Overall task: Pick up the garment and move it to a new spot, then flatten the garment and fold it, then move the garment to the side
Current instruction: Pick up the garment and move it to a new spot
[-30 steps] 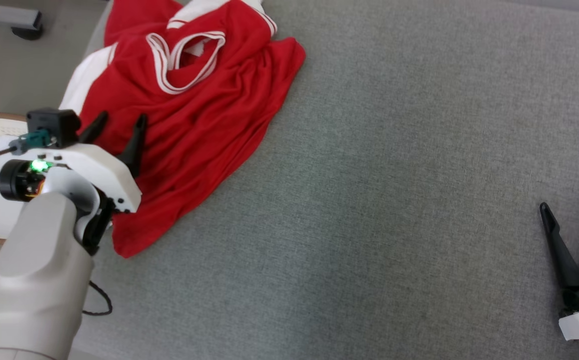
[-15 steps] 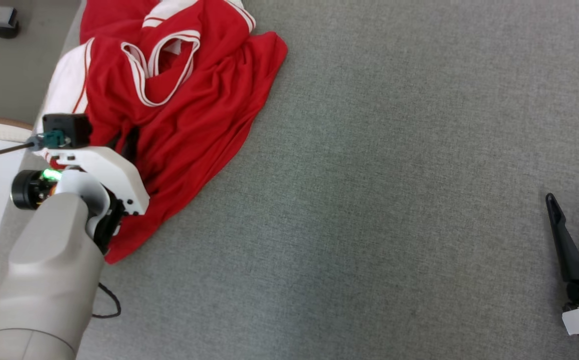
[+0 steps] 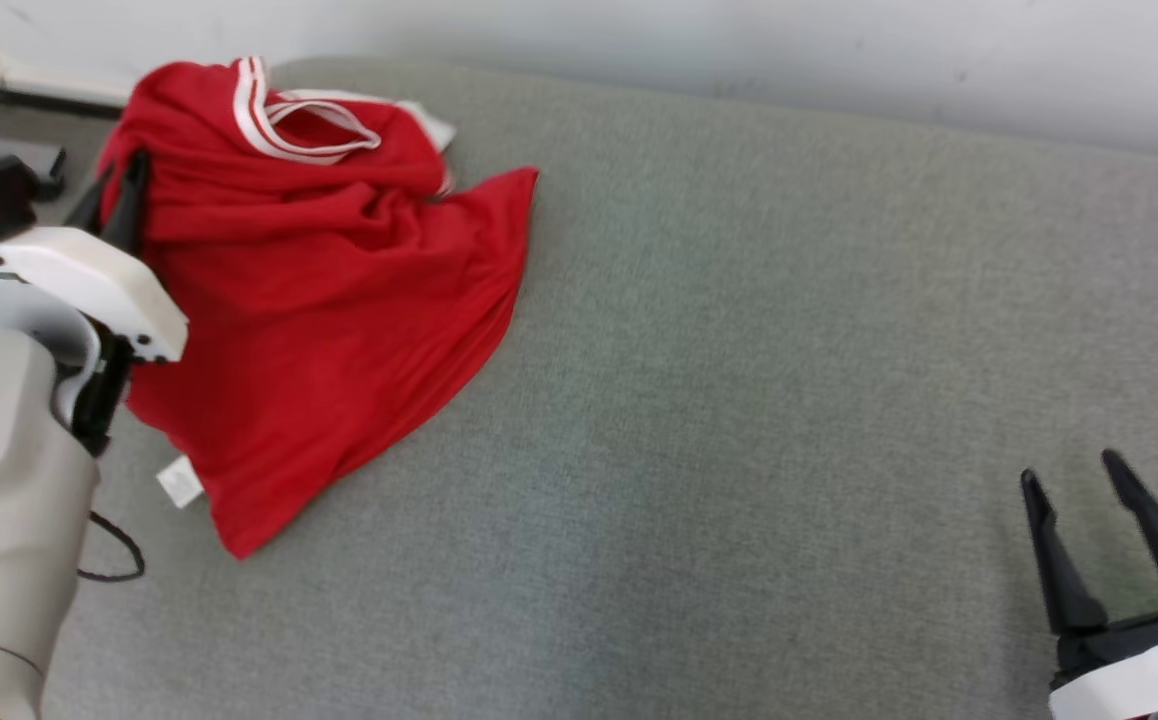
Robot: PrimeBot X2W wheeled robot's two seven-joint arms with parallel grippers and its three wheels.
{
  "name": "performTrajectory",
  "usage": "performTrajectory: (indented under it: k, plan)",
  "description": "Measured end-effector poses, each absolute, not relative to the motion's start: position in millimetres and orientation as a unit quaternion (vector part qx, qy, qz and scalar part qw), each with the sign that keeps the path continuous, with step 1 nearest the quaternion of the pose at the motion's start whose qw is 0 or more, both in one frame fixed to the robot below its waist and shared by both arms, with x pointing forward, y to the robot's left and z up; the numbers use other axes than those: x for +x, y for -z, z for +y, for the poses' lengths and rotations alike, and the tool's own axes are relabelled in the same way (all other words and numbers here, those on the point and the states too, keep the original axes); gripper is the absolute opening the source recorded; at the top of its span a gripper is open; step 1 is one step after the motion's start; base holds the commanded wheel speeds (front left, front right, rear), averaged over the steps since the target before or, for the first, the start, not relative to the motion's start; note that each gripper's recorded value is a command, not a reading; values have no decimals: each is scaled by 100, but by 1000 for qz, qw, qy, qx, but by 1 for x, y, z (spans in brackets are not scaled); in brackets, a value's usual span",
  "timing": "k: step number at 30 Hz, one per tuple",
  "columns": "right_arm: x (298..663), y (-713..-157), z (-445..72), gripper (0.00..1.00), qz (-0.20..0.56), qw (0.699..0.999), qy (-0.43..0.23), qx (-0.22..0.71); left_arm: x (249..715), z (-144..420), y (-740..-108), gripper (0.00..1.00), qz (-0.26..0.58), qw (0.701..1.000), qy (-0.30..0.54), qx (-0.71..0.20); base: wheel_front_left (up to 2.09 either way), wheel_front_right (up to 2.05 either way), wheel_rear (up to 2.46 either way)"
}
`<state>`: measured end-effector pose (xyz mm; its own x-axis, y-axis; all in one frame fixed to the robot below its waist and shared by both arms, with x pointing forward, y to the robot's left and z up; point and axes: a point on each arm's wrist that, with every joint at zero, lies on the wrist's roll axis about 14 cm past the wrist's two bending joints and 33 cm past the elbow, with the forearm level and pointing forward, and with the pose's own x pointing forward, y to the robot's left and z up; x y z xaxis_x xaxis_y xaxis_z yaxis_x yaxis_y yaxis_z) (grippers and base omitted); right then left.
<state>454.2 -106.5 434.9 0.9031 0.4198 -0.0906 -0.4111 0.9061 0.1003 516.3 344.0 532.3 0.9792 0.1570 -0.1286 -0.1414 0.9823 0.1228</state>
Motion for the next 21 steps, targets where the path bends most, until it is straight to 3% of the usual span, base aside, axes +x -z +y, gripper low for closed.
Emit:
performTrajectory:
  k: [13, 21]
  plan:
    - [400, -485, -136, 100, 4, 986, -152, 66, 506, 285, -718, 0, -124, 988, 17, 87, 0, 0, 0]
    - [375, -496, -163, 100, -14, 992, -105, 75, 486, 202, -772, 0, -183, 973, 129, 59, 0, 0, 0]
